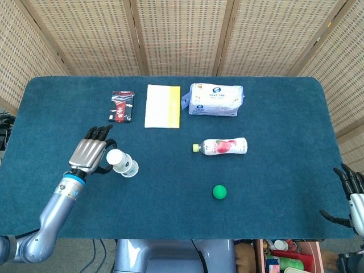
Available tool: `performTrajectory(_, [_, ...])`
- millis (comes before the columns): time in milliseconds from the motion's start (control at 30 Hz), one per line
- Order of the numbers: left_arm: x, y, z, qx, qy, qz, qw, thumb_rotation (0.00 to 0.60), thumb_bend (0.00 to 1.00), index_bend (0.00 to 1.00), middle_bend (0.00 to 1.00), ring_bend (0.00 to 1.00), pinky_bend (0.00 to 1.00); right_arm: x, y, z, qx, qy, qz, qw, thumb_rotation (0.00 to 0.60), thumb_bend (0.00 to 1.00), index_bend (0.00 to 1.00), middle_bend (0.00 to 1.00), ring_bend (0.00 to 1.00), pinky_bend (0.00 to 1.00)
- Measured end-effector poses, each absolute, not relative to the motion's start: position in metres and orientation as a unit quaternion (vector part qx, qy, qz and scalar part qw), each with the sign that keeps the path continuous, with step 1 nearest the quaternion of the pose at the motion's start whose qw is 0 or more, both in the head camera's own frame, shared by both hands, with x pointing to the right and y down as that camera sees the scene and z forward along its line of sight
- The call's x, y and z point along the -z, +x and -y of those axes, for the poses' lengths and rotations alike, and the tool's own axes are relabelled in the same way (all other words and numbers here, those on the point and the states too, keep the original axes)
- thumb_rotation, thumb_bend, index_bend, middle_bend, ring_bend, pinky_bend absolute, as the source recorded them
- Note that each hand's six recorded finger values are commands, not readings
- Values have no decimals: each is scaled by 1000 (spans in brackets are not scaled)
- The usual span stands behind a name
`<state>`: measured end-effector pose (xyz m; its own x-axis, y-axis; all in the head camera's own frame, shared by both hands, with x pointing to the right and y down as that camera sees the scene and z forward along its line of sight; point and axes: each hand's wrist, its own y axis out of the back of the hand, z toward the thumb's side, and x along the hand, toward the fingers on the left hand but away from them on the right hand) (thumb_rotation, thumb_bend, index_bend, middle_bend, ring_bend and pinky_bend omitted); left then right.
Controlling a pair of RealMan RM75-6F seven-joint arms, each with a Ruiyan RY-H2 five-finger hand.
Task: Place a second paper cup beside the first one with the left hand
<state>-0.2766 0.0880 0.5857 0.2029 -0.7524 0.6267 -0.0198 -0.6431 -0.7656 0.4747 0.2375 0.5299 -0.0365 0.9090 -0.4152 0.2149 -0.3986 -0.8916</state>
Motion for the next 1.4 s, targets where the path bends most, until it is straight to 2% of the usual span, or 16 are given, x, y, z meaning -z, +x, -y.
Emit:
performTrajectory(200, [-563,-299,-79,561,-698,-304,325,600,310,403,0,0,0,-529,474,-238,-559,-622,452,311,600,0,0,0,0,0])
performTrajectory(400, [-568,-324,-80,574,-689,-315,311,600,310,403,0,0,0,-529,473,-238,-559,-622,451,311,600,0,0,0,0,0])
performTrajectory(667, [-606,-355,-91,604,-681,-297,288,600,310,403,0,0,0,-533,471,-238,-563,-623,444,312,600,0,0,0,0,0])
performTrajectory(833, [-637,-356,-101,607,-690,-293,264,600,310,403,0,0,0,-534,472,-238,-566,-622,444,310,600,0,0,0,0,0])
performTrajectory(967, [-650,-351,-106,605,-695,-289,261,600,310,401,0,0,0,-534,472,-238,-567,-622,444,309,600,0,0,0,0,0])
performTrajectory(1000, [-652,-350,-107,605,-696,-287,261,600,310,372,0,0,0,-534,472,-238,-566,-622,444,309,600,0,0,0,0,0])
performTrajectory(1067, [-654,-348,-107,605,-695,-285,262,600,310,230,0,0,0,-534,473,-238,-566,-622,445,308,600,0,0,0,0,0])
performTrajectory(1133, [-653,-347,-107,605,-694,-287,265,600,310,39,0,0,0,-533,473,-238,-566,-622,446,308,600,0,0,0,0,0])
performTrajectory(1200, [-652,-346,-108,603,-694,-288,266,600,309,0,0,0,0,-533,474,-238,-565,-622,447,307,600,0,0,0,0,0])
performTrajectory(1400, [-633,-344,-105,583,-697,-309,280,600,310,0,0,0,0,-532,473,-238,-565,-623,446,307,600,0,0,0,0,0])
